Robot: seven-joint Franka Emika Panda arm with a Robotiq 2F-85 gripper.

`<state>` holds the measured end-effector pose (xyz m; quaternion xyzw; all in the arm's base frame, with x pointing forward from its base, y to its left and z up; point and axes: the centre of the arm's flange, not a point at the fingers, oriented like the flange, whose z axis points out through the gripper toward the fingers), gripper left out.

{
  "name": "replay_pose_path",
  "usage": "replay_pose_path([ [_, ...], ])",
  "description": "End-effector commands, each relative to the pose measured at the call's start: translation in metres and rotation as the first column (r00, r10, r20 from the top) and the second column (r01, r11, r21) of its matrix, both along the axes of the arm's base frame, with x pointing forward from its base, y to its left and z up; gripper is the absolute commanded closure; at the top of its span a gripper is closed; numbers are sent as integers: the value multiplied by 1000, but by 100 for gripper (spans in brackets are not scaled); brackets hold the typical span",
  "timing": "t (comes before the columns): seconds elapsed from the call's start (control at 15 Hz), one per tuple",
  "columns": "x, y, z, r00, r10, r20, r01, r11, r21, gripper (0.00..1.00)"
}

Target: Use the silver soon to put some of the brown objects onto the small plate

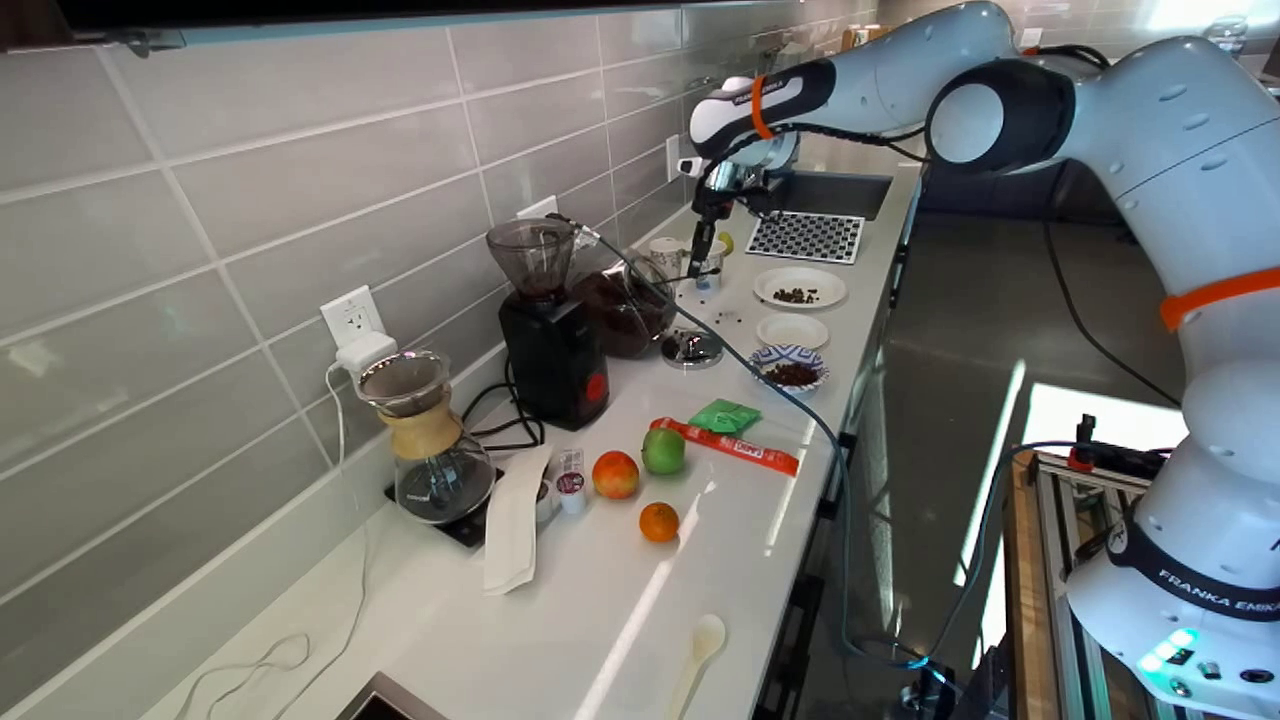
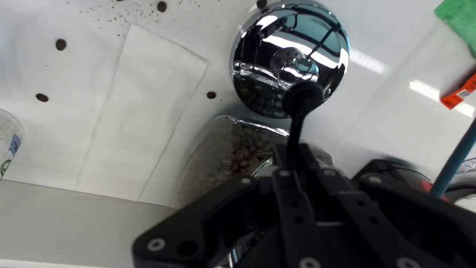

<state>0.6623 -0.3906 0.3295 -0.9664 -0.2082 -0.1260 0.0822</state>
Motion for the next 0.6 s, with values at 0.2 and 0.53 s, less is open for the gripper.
replay_pose_path([
  [0.2, -36, -22, 22, 999, 52, -7, -52, 999, -5, 98],
  [0.53, -56, -25, 28, 988, 105, -111, -102, 994, 28, 98],
])
